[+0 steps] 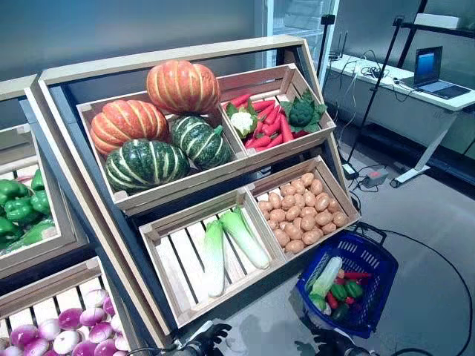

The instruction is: Put vegetables into the basket

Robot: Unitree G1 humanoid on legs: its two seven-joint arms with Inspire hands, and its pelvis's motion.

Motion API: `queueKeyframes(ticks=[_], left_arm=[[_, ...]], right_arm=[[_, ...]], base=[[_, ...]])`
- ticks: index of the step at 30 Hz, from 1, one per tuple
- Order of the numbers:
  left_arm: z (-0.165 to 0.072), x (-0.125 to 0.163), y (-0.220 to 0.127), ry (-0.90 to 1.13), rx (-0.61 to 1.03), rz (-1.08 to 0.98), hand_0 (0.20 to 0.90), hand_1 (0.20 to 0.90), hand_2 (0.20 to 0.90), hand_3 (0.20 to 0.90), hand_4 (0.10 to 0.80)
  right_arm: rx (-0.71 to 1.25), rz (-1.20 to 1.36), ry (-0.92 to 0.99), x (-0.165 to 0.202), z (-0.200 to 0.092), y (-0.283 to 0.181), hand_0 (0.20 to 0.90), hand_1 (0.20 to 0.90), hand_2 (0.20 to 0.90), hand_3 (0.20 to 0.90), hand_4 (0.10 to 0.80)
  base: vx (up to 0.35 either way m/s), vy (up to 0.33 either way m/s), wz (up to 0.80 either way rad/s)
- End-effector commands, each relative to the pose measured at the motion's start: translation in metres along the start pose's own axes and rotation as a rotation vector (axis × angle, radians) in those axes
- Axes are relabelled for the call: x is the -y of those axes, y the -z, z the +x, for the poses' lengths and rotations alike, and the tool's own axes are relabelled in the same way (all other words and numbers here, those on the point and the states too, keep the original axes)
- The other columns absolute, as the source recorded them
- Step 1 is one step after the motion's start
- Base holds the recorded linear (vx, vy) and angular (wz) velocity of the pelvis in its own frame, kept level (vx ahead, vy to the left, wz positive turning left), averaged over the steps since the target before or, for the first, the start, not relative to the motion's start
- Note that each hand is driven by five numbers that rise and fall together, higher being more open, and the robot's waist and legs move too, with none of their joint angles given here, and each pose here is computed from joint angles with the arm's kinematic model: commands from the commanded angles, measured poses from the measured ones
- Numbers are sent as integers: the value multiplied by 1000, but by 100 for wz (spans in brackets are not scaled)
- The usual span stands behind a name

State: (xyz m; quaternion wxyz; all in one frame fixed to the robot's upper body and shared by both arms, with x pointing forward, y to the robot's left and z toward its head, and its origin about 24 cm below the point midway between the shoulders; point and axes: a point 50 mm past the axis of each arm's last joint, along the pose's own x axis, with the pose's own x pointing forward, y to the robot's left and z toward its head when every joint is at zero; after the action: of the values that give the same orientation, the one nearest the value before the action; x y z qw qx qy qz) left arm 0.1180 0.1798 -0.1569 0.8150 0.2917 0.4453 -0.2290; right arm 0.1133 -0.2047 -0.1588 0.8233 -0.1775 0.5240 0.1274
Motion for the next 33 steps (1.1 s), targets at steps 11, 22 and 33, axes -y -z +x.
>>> queueKeyframes(ticks=[11, 22, 33], left_arm=[[9, 3, -29, 48, 89, 62, 900, 900, 900, 900, 800], [7, 9, -23, 74, 83, 46, 900, 900, 900, 900, 800], [6, 7, -37, 85, 205, 91, 900, 900, 900, 900, 800]], right_arm=[[49, -75, -127, -26, 9, -30, 900, 900, 900, 900, 800], [32, -65, -132, -31, 9, -27, 900, 900, 900, 900, 800], [-9, -67, -142, -31, 8, -21, 900, 900, 900, 900, 800]], base=[[0, 0, 0], [0, 0, 0], [0, 0, 0]])
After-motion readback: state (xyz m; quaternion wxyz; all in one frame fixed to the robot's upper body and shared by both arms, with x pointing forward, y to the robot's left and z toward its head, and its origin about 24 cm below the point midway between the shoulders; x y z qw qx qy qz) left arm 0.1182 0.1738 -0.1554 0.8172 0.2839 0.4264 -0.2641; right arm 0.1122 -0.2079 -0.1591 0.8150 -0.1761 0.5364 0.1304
